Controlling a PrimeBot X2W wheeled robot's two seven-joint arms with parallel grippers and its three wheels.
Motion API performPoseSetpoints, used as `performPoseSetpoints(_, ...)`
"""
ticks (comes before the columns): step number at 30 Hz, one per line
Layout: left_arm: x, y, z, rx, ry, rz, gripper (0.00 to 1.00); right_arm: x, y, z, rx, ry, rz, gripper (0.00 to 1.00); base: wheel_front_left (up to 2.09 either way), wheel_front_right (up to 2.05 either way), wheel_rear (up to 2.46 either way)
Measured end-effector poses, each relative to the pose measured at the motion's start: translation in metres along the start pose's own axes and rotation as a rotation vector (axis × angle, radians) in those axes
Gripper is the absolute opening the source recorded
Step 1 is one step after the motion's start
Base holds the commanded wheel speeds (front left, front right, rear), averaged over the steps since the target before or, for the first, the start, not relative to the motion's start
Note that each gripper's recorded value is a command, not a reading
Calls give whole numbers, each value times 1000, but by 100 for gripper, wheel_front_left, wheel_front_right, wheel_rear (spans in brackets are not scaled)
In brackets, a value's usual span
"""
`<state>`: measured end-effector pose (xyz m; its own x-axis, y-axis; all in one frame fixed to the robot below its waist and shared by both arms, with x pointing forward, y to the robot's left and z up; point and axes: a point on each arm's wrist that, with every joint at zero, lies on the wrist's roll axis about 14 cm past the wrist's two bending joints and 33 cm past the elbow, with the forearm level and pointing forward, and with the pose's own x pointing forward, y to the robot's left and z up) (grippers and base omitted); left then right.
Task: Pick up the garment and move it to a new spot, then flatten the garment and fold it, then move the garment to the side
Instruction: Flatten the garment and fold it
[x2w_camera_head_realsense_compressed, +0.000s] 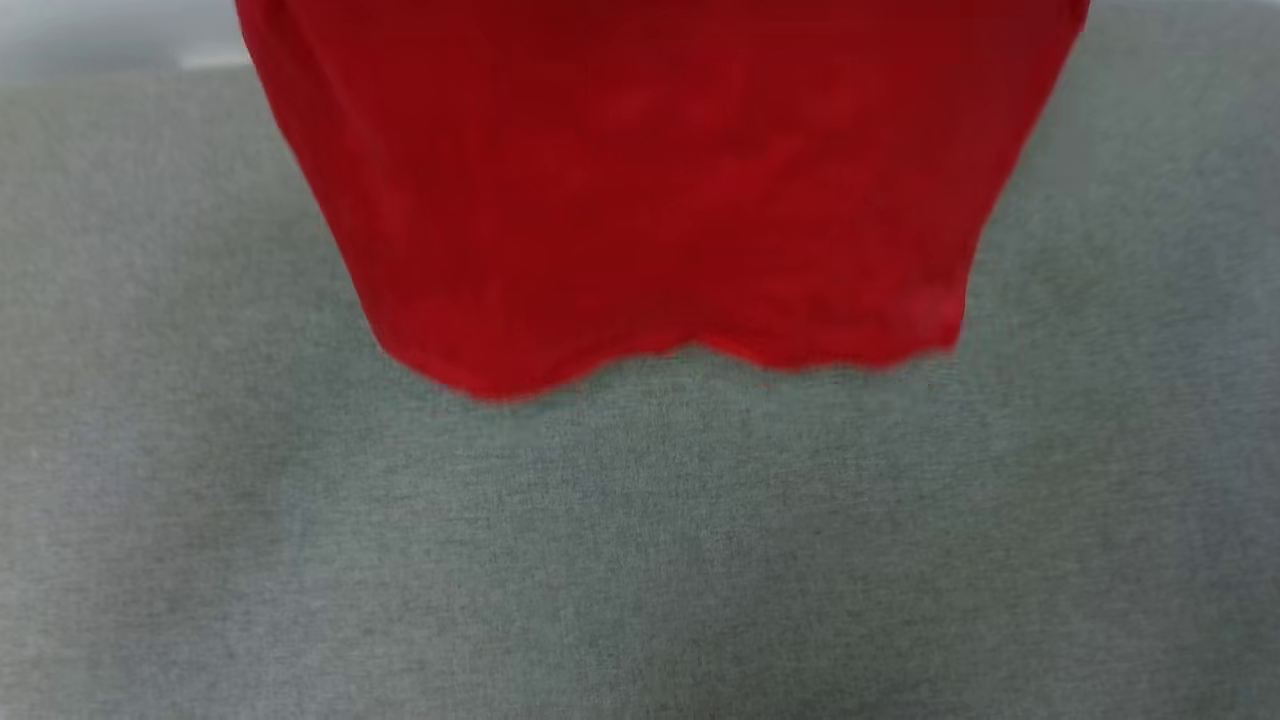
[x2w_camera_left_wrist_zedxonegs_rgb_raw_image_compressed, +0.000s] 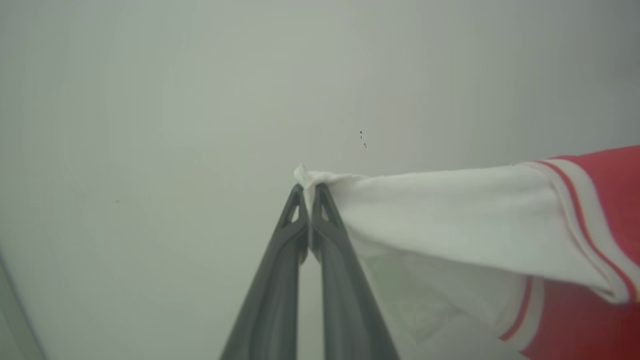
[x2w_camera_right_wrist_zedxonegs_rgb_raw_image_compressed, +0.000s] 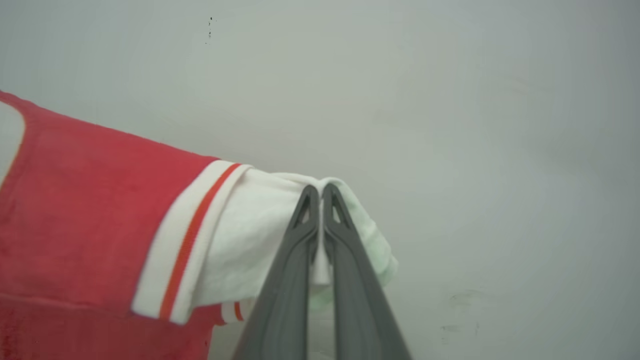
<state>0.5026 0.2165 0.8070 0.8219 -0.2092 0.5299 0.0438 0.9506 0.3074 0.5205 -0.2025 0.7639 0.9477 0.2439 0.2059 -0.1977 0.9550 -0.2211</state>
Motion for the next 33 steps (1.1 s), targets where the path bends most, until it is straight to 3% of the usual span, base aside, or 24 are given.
performPoseSetpoints(9, 83, 14, -54, 6, -76, 50, 0, 97, -18, -27, -28, -76, -48, 0, 0, 0, 0)
performPoseSetpoints(18, 123, 5, -119, -11, -65, 62, 0, 159, -22, -86, -44, -70, -83, 0, 0, 0, 0)
performPoseSetpoints(27, 101, -29, -201, -59, 100, 1, 0, 164, 0, -178, 10, 95, -45, 0, 0, 0, 0)
performPoseSetpoints(33, 42, -55, -258, -119, 275, -24, 0, 125, 22, -250, 34, 306, 5, 0, 0, 0, 0)
